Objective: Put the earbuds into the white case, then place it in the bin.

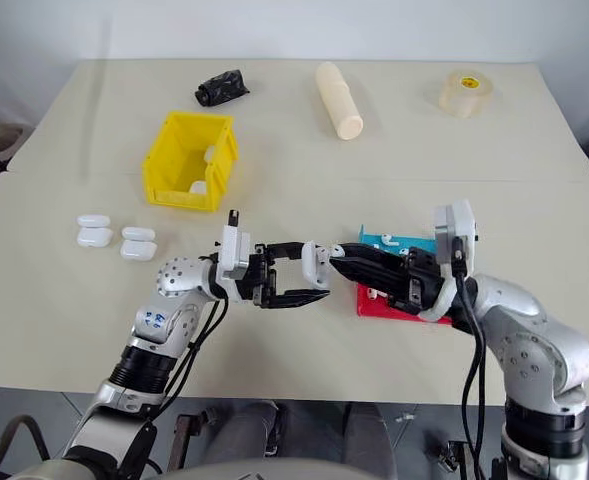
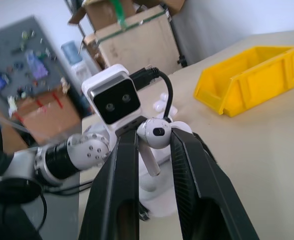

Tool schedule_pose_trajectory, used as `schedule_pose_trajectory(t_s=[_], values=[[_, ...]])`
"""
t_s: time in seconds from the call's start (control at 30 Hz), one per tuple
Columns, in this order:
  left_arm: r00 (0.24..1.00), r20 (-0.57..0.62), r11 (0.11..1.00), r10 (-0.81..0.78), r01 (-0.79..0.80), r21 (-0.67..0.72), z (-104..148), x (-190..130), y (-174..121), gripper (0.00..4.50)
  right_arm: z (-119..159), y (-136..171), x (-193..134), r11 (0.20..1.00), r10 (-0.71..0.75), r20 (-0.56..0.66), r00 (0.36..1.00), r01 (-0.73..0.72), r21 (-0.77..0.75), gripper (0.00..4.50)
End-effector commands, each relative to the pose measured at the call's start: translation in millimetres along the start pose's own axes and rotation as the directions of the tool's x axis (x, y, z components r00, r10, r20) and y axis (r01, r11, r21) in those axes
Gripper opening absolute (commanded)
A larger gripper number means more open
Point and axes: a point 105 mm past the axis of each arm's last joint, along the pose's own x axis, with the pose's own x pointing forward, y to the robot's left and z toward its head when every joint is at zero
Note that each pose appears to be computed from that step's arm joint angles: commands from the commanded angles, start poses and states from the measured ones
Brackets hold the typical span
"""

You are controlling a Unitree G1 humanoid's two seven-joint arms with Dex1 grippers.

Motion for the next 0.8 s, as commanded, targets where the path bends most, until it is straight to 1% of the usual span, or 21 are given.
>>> schedule_pose_trajectory(t_s=[0.03,0.27,0.4,0.77,0.8], values=[[0.999,0.041,1.000,-0.022,0.021,0.022,12,5,-1,2.80,2,13,7,1.000,0.019,0.047,0.999,-0.019,-0.012,0.51],[0.998,0.047,0.999,-0.031,0.030,0.016,15,6,-1,2.80,-12,10,8,1.000,-0.018,0.049,0.999,0.017,0.017,0.51],[0.998,0.050,0.999,-0.033,0.032,0.017,16,6,-1,2.80,-19,5,8,0.999,-0.045,0.043,0.998,0.045,0.009,0.51],[0.997,0.077,1.000,-0.024,0.023,0.013,23,8,1,2.80,-38,2,8,0.999,-0.050,0.001,0.999,0.050,0.011,0.51],[0.997,0.078,1.000,-0.026,0.025,0.013,23,8,1,2.80,-40,5,7,0.999,-0.034,-0.008,0.999,0.034,0.040,0.86]])
